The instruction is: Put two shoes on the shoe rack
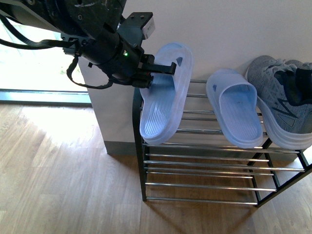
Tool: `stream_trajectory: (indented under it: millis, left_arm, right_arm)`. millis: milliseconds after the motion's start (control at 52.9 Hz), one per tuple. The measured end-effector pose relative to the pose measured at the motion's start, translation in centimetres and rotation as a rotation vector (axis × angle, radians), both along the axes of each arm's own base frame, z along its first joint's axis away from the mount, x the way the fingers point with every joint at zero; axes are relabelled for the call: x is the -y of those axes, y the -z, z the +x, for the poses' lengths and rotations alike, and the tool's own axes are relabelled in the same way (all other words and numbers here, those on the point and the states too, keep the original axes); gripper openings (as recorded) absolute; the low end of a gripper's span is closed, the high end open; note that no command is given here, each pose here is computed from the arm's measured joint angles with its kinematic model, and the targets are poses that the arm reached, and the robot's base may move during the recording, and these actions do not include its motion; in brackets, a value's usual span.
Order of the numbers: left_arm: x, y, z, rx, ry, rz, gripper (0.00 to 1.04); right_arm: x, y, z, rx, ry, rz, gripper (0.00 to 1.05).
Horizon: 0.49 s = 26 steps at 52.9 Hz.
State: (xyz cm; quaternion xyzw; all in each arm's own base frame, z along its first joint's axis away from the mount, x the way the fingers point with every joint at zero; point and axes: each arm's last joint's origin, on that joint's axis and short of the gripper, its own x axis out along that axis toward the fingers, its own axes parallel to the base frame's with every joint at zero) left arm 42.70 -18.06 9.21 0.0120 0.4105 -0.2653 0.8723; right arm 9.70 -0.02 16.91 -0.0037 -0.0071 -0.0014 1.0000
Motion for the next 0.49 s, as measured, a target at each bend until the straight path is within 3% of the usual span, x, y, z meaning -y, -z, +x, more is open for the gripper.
stream_trajectory:
  millis: [492]
  left_arm:
    - [2.6,2.4,0.6,-0.025,-0.064,0.047,0.02]
  right_arm:
    - [0.0,0.0,0.0,0.000,0.000,0.000,0.95]
